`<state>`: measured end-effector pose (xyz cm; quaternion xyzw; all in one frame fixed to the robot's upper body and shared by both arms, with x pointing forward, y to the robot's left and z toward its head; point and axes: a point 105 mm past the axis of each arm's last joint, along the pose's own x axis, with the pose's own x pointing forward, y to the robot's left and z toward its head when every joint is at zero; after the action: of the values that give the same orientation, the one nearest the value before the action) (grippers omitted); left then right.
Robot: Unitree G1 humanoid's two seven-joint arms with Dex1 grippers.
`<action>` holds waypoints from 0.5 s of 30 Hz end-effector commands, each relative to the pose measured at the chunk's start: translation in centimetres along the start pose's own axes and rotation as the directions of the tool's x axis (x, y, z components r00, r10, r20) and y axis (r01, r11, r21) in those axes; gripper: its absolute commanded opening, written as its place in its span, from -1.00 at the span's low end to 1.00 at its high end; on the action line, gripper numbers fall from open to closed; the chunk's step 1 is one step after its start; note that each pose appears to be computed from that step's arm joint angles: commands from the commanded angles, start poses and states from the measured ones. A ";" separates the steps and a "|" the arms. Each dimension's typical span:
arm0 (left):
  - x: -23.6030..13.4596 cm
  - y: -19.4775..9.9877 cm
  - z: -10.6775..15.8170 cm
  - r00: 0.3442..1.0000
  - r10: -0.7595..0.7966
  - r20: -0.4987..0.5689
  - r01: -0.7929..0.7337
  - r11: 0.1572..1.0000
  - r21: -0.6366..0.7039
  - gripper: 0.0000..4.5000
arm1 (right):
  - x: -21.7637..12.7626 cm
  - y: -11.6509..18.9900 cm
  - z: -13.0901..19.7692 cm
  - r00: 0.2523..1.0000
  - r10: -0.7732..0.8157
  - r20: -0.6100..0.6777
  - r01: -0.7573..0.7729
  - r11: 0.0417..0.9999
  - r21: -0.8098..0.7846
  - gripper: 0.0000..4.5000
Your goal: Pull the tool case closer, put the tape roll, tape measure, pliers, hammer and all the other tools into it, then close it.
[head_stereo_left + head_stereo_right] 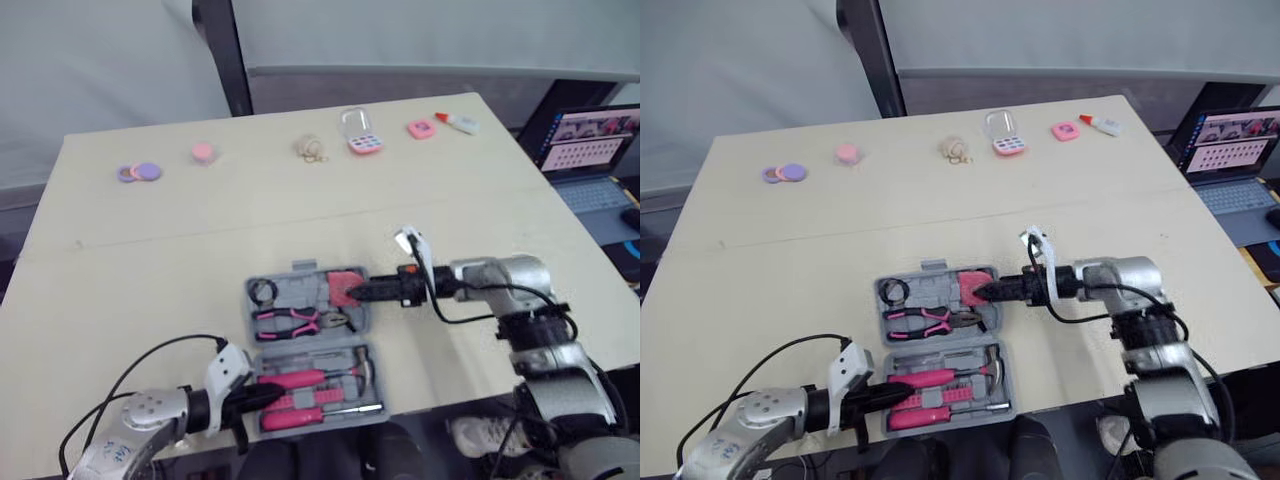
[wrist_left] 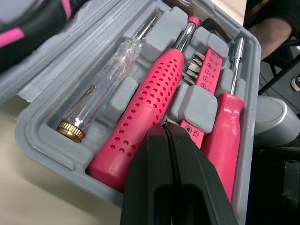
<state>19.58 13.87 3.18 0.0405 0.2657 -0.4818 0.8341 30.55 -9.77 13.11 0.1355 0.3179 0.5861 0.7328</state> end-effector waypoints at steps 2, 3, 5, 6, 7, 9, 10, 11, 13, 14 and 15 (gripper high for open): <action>-3.1 0.8 3.8 0.993 0.105 0.058 -0.106 0.994 0.006 -1.00 | -0.1 5.2 -0.8 0.993 0.108 -0.043 -0.112 0.989 -0.098 0.98; -4.3 0.4 5.1 0.990 0.108 0.095 -0.106 0.994 -0.023 -1.00 | -0.3 6.0 -1.2 0.992 0.114 -0.052 -0.119 0.986 -0.113 0.98; -7.6 -1.2 6.5 0.992 0.071 0.106 -0.056 0.989 -0.137 -1.00 | -0.9 7.4 -2.1 0.992 0.108 -0.072 -0.117 0.983 -0.141 0.98; -9.0 -2.2 6.9 0.994 0.034 0.103 -0.013 0.981 -0.194 -1.00 | -1.2 7.9 -2.5 0.991 0.104 -0.078 -0.115 0.982 -0.148 0.98; -11.2 -3.2 6.8 0.997 0.006 0.071 0.013 0.966 -0.259 -1.00 | -1.6 8.5 -3.1 0.991 0.096 -0.090 -0.109 0.982 -0.155 0.98; -14.9 -5.4 6.1 0.998 -0.053 -0.031 0.037 0.924 -0.380 -1.00 | -2.3 9.2 -4.4 0.991 0.060 -0.117 -0.080 0.983 -0.167 0.98; -16.3 -6.4 5.8 0.994 -0.079 -0.073 0.040 0.900 -0.433 -1.00 | -2.6 9.6 -5.0 0.991 0.048 -0.128 -0.069 0.983 -0.169 0.98; -17.5 -6.8 5.4 0.992 -0.085 -0.096 0.030 0.881 -0.472 -1.00 | -3.0 9.9 -5.7 0.990 0.030 -0.136 -0.053 0.984 -0.169 0.98; -18.9 -5.8 4.4 0.988 -0.027 -0.153 -0.051 0.874 -0.484 -1.00 | -3.8 10.7 -6.9 0.990 -0.003 -0.142 -0.022 0.984 -0.175 0.98; -19.2 -5.0 3.8 0.984 0.002 -0.179 -0.085 0.884 -0.460 -1.00 | -4.2 11.0 -7.4 0.989 -0.022 -0.147 -0.006 0.983 -0.185 0.98; -19.2 -4.1 3.4 0.980 0.029 -0.195 -0.111 0.898 -0.425 -1.00 | -4.7 11.1 -7.8 0.988 -0.054 -0.147 0.025 0.981 -0.195 0.98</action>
<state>9.24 24.42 16.39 -0.1247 0.4497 -0.3810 0.7981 17.23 -12.23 14.03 0.0429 0.3400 0.6076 0.7166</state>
